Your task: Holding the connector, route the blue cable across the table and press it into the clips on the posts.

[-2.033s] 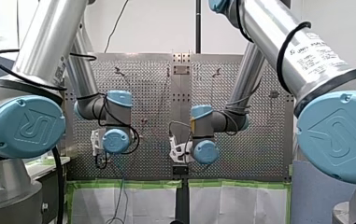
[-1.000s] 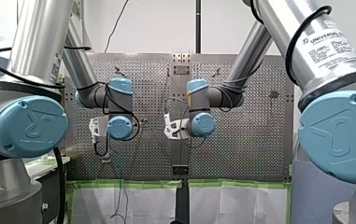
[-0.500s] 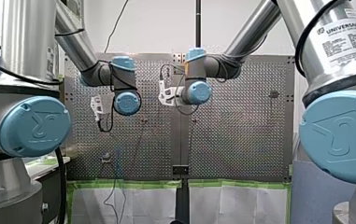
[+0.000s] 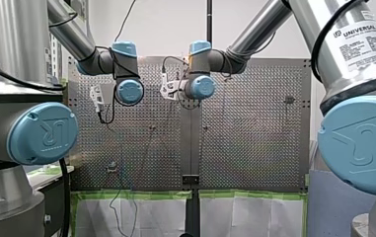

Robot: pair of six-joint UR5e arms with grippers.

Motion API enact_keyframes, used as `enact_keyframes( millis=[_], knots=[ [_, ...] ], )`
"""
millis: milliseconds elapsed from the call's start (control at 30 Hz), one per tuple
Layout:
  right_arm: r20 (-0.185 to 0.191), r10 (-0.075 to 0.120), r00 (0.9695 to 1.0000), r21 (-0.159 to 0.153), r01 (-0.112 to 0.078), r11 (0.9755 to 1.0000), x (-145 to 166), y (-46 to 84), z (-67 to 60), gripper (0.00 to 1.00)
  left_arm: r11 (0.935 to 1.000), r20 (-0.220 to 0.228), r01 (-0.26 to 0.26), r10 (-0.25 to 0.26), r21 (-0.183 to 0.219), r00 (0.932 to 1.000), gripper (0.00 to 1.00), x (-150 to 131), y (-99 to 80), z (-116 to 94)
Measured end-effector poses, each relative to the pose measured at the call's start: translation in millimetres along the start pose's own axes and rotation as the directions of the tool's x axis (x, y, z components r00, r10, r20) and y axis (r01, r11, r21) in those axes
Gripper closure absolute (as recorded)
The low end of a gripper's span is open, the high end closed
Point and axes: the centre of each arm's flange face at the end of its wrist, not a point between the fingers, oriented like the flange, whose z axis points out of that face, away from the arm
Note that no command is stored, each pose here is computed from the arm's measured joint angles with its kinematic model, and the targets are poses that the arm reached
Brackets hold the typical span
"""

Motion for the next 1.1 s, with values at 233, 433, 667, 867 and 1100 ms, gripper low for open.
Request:
enact_keyframes(
  millis=[233, 433, 667, 867, 1100],
  knots=[
    [-0.008, 0.017, 0.9998, 0.040, -0.016, 0.9991, 18, -18.2, 9.2, 1.00, 0.9990, -0.046, -0.040, 0.041, 0.020, 0.9981, 1.00, 4, 6.9, 10],
    [-0.031, 0.043, 0.9986, 0.074, -0.041, 0.9964, 41, -31.2, 16.9, 1.00, 0.9973, -0.081, -0.070, 0.071, 0.022, 0.9941, 1.00, 5, 18.0, 23],
    [-0.037, 0.056, 0.9977, 0.079, -0.053, 0.9955, 50, -33.4, 34.7, 1.00, 0.9975, -0.090, -0.068, 0.069, 0.021, 0.9935, 1.00, -5, 24.8, 48],
    [-0.016, 0.055, 0.9983, 0.078, -0.054, 0.9955, 43, -34.5, 52.1, 1.00, 0.9983, -0.075, -0.054, 0.056, 0.019, 0.9956, 1.00, -19, 29.6, 73],
    [-0.017, 0.057, 0.9982, 0.080, -0.055, 0.9952, 45, -37.3, 70.1, 1.00, 0.9993, -0.040, -0.029, 0.028, -0.023, 0.9988, 1.00, -39, 41.0, 104]
  ],
)
